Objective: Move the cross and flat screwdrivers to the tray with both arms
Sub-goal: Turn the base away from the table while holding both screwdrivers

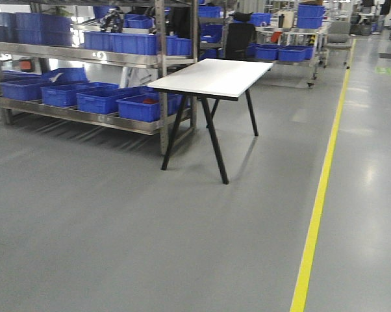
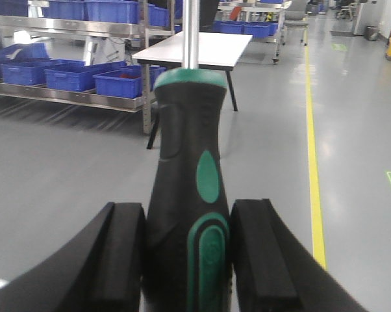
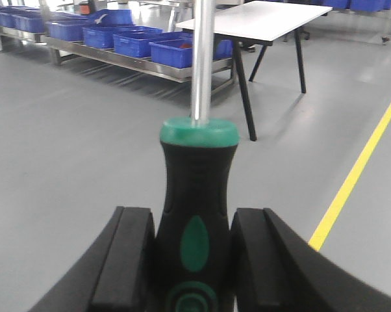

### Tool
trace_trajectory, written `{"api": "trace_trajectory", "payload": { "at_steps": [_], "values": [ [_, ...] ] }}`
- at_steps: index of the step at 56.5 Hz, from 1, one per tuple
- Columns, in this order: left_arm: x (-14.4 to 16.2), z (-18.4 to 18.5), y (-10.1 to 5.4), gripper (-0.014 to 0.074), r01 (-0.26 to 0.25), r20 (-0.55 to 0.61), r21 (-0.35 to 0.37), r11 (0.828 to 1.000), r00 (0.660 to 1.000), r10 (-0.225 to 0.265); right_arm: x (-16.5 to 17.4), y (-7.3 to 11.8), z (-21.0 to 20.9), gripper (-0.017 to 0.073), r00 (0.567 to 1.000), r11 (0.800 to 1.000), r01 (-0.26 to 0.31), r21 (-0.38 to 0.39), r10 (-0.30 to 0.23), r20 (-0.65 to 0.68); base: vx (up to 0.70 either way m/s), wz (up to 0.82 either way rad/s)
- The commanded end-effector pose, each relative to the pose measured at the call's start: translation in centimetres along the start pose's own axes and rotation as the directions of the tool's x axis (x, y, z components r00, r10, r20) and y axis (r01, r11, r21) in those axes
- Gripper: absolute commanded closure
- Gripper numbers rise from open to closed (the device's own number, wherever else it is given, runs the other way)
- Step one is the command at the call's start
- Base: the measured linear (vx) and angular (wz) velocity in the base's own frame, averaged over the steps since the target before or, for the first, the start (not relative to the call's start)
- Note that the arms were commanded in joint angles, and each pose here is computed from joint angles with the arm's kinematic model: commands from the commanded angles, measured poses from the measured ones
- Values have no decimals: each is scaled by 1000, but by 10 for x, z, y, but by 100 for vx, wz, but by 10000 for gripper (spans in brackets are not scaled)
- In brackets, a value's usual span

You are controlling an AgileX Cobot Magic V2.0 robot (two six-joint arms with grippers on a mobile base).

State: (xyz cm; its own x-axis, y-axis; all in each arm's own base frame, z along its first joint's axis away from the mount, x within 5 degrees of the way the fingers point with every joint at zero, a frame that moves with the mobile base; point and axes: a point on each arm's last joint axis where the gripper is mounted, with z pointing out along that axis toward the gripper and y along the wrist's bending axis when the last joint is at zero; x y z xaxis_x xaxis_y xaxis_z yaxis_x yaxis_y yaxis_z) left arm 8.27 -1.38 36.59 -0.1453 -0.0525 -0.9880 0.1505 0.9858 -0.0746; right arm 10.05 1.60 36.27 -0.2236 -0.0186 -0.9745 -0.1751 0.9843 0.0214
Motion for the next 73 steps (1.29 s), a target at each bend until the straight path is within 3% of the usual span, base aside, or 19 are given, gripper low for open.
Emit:
{"api": "trace_trajectory", "payload": {
  "at_steps": [1, 73],
  "values": [
    [-18, -3, -1, 599, 8, 120, 4, 1000, 993, -8, -17, -2, -4, 567, 994, 1000, -4, 26, 1, 110, 31, -25],
    [-17, -3, -1, 599, 8, 119, 4, 1000, 993, -8, -17, -2, -4, 567, 994, 1000, -4, 26, 1, 110, 46, -2]
  ]
}}
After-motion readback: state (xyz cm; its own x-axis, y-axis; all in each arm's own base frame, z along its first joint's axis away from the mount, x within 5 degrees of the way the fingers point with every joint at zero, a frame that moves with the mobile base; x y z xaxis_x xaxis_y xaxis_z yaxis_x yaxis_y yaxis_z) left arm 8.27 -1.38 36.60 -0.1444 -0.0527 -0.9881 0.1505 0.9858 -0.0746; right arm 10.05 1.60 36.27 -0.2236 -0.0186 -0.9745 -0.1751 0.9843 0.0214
